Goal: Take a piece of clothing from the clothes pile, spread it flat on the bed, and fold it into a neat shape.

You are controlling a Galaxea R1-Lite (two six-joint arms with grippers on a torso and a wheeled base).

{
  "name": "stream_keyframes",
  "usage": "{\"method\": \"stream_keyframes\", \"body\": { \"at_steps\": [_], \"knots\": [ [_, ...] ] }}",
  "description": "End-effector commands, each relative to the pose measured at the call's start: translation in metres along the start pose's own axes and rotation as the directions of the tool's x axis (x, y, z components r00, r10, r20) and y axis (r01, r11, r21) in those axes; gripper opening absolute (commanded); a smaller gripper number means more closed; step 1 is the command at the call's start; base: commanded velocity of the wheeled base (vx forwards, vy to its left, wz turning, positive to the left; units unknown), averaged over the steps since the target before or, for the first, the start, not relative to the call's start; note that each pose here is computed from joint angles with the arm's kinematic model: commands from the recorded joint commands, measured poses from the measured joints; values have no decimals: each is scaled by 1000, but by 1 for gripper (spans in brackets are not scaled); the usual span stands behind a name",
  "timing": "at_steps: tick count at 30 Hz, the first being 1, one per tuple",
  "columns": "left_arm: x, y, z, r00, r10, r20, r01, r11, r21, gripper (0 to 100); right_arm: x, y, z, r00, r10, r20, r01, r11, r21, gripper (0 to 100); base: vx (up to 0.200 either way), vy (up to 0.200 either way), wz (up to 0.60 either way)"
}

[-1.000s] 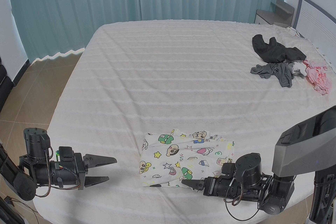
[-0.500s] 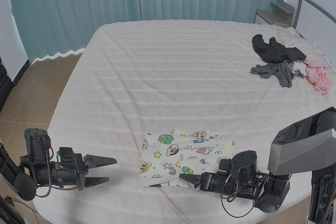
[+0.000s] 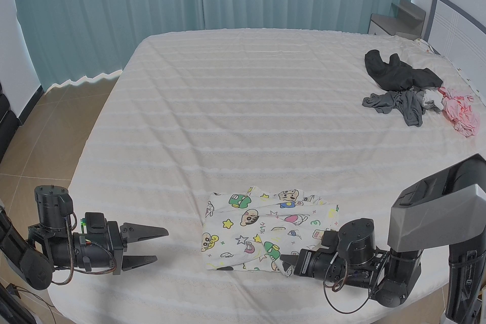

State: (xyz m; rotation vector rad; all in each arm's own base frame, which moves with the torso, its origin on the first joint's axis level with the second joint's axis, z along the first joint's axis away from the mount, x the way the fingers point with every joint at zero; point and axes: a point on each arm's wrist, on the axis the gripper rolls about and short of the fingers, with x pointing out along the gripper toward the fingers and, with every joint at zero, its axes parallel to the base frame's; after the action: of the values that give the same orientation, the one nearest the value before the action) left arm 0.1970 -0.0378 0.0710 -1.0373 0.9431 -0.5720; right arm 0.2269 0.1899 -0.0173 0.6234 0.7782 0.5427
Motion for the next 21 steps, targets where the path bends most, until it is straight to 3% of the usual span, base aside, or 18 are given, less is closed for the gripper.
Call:
{"method": "stream_keyframes", "body": {
  "at_steps": [1,8,14,21],
  "knots": [
    [0,0,0,1000,1,0,-1,1000,-2,100,-8,1,0,1000,0,1,0,1000,1,0,0,0,0],
    [-1,2,2,1000,7,9,-7,1000,-11,100,-38,-3,9,999,2,52,-3,1000,19,0,0,0,0],
    [0,4,2,1000,13,5,-12,1000,-18,100,-56,-12,8,998,-42,44,40,998,47,0,0,0,0],
    [0,5,3,1000,15,8,-15,1000,-22,100,-74,-16,10,999,-40,20,39,997,60,0,0,0,0]
  ]
}}
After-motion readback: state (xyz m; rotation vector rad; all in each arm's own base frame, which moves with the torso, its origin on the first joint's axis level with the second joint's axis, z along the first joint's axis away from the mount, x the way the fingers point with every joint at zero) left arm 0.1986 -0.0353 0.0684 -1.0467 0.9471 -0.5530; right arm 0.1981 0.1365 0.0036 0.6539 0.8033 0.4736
